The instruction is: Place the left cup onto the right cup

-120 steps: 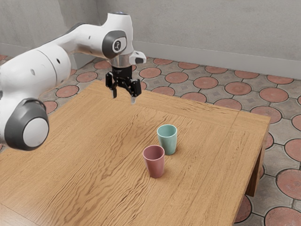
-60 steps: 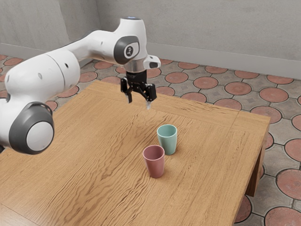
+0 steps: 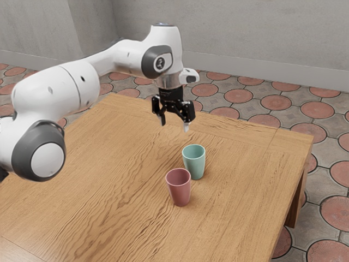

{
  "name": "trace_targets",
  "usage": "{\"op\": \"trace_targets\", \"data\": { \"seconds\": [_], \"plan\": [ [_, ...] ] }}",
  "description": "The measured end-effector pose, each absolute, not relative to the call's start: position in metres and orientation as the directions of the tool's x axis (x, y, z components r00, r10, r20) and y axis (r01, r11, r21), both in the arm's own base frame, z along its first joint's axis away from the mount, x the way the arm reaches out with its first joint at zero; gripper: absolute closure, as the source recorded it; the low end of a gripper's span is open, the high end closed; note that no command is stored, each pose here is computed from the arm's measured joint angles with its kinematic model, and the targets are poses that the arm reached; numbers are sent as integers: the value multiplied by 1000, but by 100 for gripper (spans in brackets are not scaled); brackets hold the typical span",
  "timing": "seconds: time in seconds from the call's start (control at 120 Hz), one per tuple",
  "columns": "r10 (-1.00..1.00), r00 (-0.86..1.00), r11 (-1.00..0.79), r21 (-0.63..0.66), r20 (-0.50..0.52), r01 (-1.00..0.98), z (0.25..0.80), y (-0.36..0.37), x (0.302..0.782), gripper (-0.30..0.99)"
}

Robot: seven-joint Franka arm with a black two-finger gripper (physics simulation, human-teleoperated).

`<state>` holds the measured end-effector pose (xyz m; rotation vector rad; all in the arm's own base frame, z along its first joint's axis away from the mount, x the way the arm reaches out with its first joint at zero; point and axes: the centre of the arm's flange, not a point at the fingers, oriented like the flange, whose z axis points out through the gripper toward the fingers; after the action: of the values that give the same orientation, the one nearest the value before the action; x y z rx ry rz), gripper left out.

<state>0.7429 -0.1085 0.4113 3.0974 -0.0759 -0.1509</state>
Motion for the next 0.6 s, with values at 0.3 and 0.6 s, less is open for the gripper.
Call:
{"op": "trace_targets", "data": {
  "seconds": [0.3,0.6],
  "plan": [
    [-20,989,-999,35,-144,-15,380,-117,742,0],
    [1,985,-1000,28,-174,6,356,-122,742,0]
  ]
}}
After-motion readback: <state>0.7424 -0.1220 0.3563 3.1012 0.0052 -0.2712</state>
